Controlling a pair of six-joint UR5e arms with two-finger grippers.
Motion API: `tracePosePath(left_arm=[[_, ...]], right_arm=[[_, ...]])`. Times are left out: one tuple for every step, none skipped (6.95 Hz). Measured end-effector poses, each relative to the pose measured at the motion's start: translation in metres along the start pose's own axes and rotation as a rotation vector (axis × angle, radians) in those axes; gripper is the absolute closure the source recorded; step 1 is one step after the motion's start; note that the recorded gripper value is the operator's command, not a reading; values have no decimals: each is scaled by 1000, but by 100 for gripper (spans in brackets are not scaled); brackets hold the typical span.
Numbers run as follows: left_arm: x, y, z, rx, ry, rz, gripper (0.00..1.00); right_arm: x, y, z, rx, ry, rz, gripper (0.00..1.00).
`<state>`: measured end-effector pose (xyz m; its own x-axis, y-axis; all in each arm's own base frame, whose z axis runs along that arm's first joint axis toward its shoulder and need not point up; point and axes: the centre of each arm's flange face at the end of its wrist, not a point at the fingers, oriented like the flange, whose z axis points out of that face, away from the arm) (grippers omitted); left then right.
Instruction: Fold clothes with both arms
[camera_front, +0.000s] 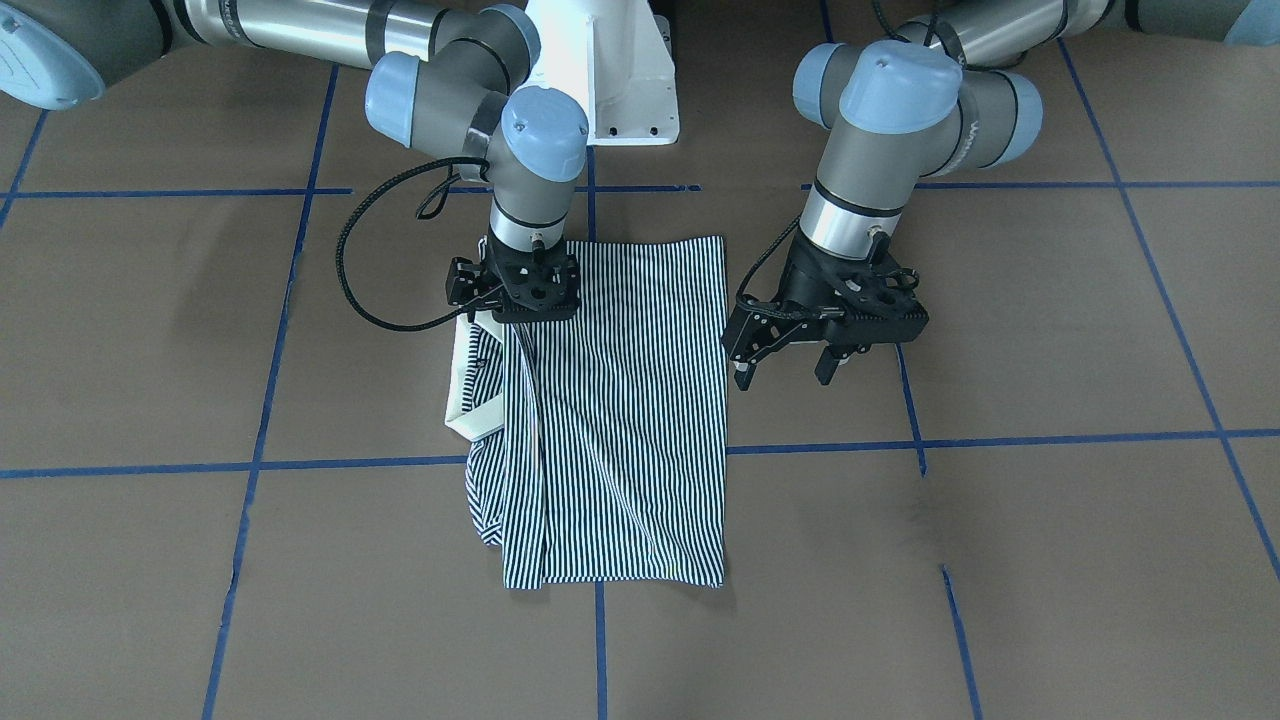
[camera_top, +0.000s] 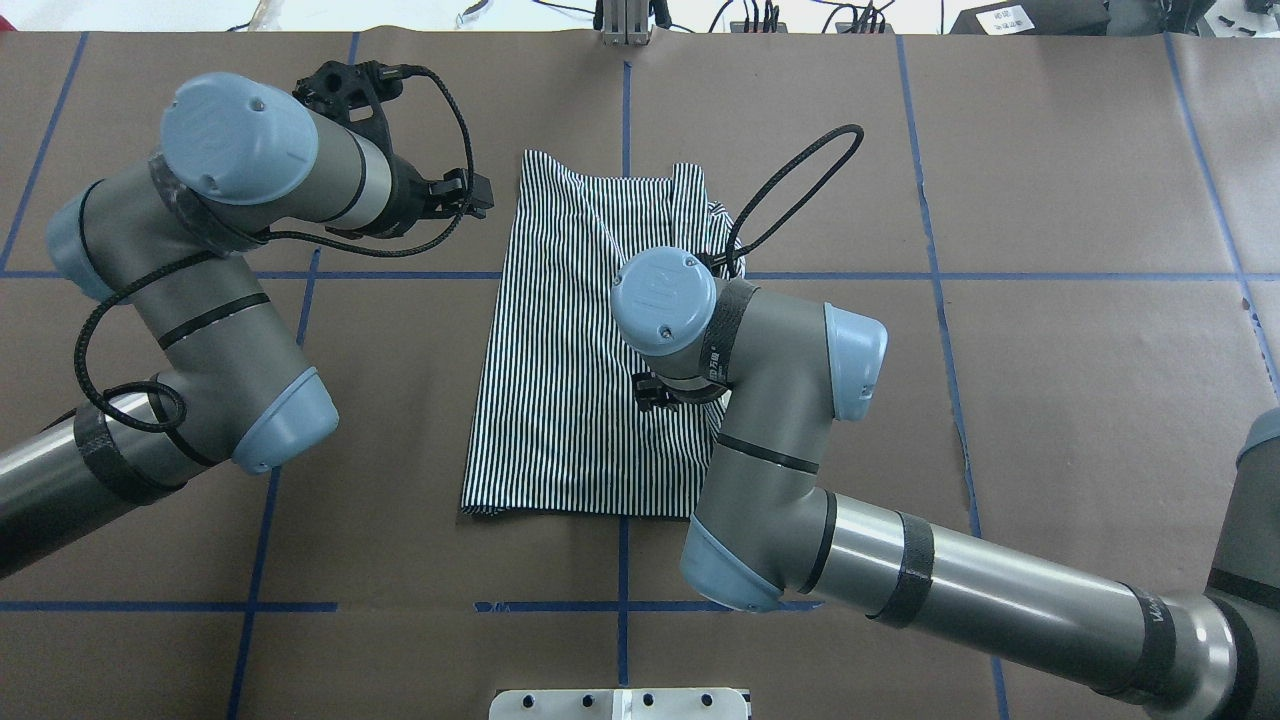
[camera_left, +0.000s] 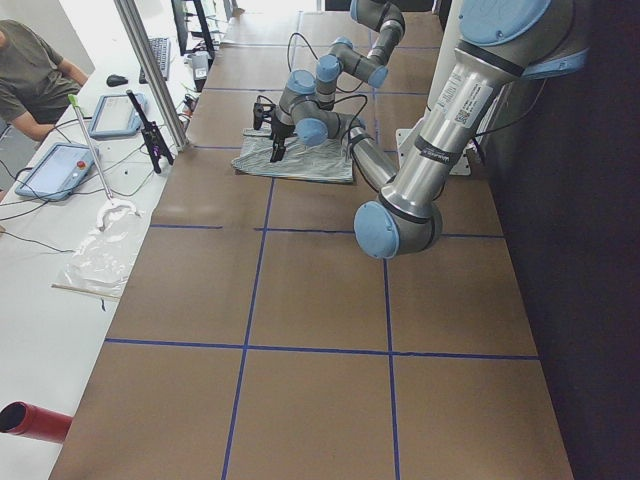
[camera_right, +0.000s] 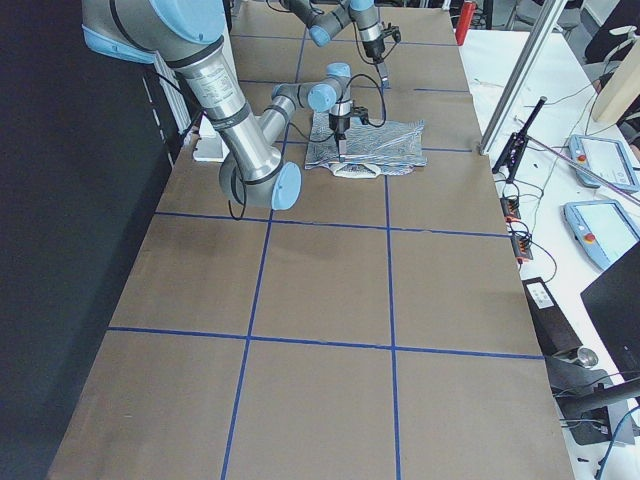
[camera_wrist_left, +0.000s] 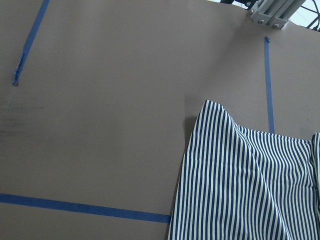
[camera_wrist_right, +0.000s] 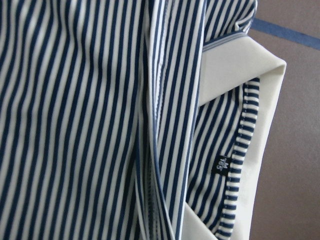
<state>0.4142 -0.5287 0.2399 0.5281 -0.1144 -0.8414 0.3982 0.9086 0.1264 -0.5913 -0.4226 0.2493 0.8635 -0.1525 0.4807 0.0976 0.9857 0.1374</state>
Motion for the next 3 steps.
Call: tracePosePath(left_arm=[[0,0,0,0,0,0,0],[0,0,0,0,0,1,0],[0,0,0,0,1,1,0]], right_arm=[[6,2,9,-9,14,1,0],[10,4,15,-17,26,3,0],[13,4,17,-27,43,7,0]])
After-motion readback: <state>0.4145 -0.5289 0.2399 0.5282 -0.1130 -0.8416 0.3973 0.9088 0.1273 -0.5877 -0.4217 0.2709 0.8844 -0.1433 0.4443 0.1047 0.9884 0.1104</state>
